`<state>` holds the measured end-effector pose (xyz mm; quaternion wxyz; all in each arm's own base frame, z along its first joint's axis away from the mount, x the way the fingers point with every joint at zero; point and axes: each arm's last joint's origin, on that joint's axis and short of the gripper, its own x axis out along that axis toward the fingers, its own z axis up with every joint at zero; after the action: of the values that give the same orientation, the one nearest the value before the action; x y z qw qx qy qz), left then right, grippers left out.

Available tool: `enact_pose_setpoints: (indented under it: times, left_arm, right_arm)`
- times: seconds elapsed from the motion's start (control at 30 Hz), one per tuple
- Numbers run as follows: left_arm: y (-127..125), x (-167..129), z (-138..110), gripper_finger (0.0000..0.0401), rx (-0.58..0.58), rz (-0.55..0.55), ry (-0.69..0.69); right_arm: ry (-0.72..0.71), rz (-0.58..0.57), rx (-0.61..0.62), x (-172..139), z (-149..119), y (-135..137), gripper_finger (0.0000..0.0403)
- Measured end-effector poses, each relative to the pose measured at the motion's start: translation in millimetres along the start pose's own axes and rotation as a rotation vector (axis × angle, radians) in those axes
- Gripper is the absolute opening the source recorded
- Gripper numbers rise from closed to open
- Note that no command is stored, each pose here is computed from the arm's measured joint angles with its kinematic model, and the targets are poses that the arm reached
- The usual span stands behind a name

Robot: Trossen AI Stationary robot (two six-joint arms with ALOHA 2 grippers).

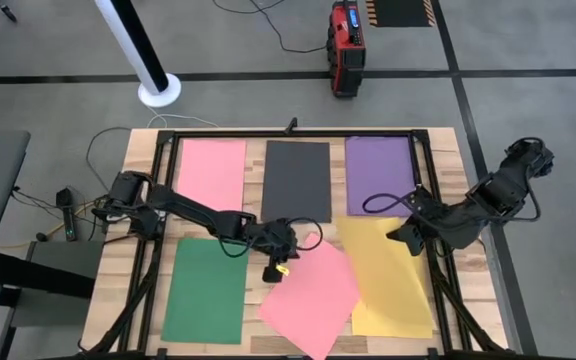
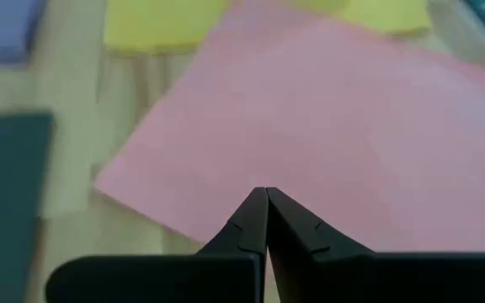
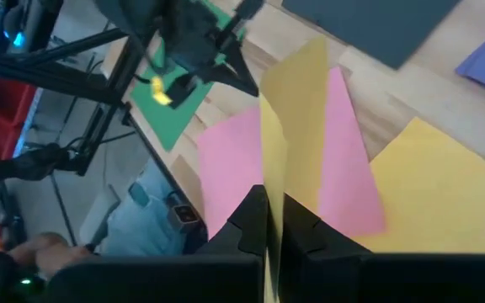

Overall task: Organize paper
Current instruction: Stack the left yellow paper on the other yellow paper

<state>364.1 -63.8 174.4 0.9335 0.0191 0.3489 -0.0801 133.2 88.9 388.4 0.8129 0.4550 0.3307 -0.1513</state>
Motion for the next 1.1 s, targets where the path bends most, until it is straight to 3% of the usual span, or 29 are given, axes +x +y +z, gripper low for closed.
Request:
enact_pose_setpoints:
  times: [0.23,0.43,0.6,0.9,1.1]
  left_arm:
    - [6,26,-10,0.0,-0.066,-0.022,-0.001]
    - [14,45,2,0.0,-0.051,0.014,-0.022]
    - [19,73,3,0.0,-0.022,0.028,0.044]
    - [17,86,8,0.0,0.113,0.218,0.223]
    - [16,80,4,0.0,0.068,0.296,0.288]
  right_arm:
    - [0.002,0.027,0.03,-4,1,0,0.0]
    - [0.002,0.024,0.03,-4,1,0,0.0]
    - [0.002,0.022,0.025,-4,1,-1,0.0]
    - [0.004,-0.006,0.005,-4,0,-4,0.0]
    - [0.006,-0.023,0.003,-4,0,-5,0.0]
